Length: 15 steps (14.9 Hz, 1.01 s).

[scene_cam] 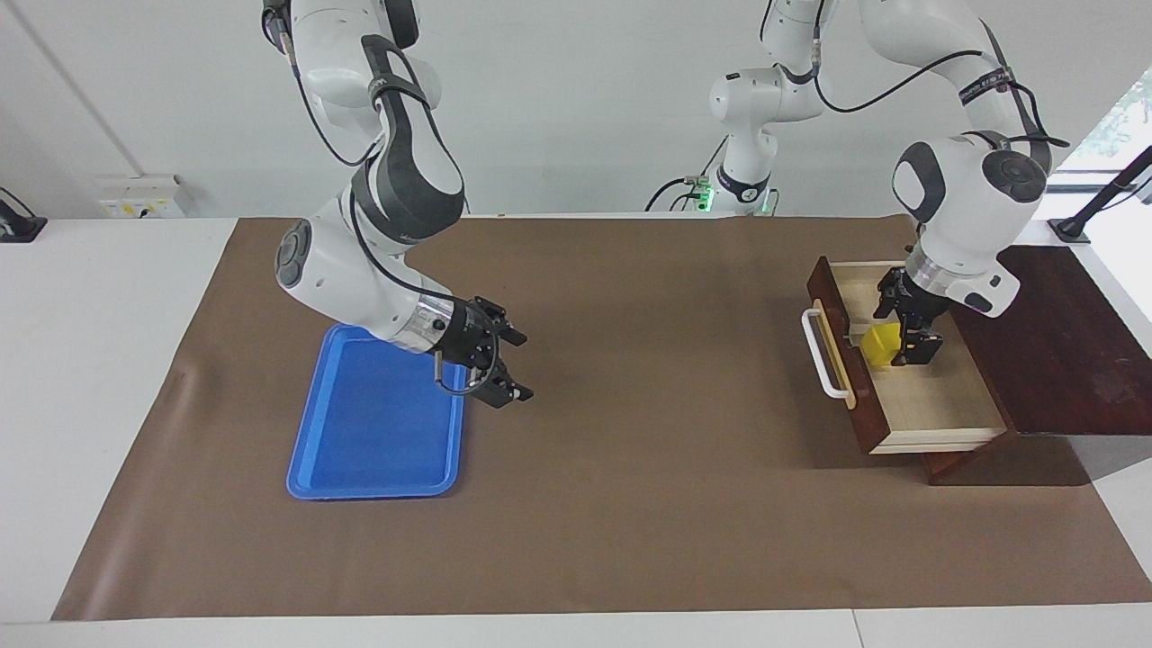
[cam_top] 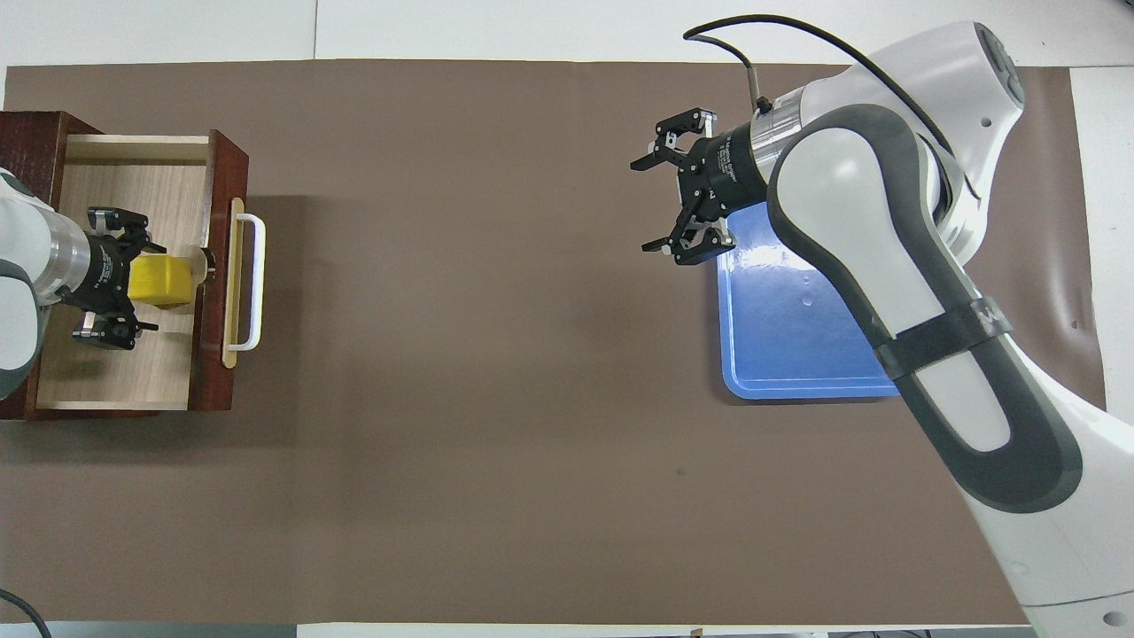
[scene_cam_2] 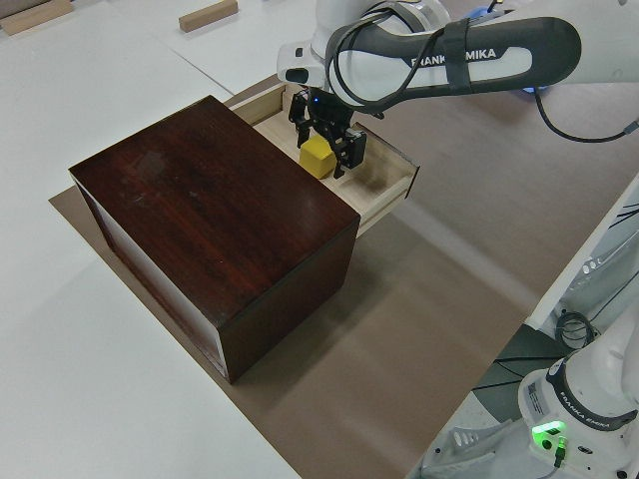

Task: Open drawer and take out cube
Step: 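Release the handle and grasp the yellow cube with the left gripper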

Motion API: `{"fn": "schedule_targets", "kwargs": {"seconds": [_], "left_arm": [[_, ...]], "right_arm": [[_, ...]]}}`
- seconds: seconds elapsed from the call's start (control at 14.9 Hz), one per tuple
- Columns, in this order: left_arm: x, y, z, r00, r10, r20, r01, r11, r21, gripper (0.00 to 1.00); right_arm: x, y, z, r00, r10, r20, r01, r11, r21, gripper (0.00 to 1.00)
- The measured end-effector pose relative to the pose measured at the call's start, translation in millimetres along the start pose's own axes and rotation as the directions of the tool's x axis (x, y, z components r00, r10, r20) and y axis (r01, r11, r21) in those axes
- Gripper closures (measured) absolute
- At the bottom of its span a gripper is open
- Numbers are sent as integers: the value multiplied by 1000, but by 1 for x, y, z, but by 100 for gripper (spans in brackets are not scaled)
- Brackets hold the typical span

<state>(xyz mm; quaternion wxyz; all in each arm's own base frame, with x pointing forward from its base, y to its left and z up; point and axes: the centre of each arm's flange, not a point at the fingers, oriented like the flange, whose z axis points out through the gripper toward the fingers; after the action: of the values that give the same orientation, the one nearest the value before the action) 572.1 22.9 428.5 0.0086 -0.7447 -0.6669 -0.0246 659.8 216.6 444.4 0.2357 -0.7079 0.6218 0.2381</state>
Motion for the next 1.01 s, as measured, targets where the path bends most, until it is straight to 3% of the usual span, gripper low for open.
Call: {"fn": "schedule_targets", "kwargs": {"seconds": [0.07, 0.27, 0.54, 0.74, 1.01], "left_arm": [[0, -1, -1, 1000, -16, 0, 16, 1000, -1, 8], [4, -1, -4, 999, -53, -1, 53, 999, -12, 43], [7, 6, -16, 998, -60, -4, 59, 997, -48, 45], [3, 25, -52, 999, -52, -3, 52, 997, -59, 45], [-44, 52, -96, 997, -74, 13, 74, 997, -36, 45]], "right_arm": [[-3, 0, 3, 1000, -4, -1, 4, 1000, 2, 1], [-5, 0, 4, 1000, -7, -2, 7, 1000, 7, 1], [-4, 0, 4, 1000, -6, -3, 6, 1000, 7, 1], [-1, -1, 1, 1000, -1, -3, 1, 1000, 12, 1], [4, -2, -3, 1000, 6, -4, -6, 1000, 17, 1]]}}
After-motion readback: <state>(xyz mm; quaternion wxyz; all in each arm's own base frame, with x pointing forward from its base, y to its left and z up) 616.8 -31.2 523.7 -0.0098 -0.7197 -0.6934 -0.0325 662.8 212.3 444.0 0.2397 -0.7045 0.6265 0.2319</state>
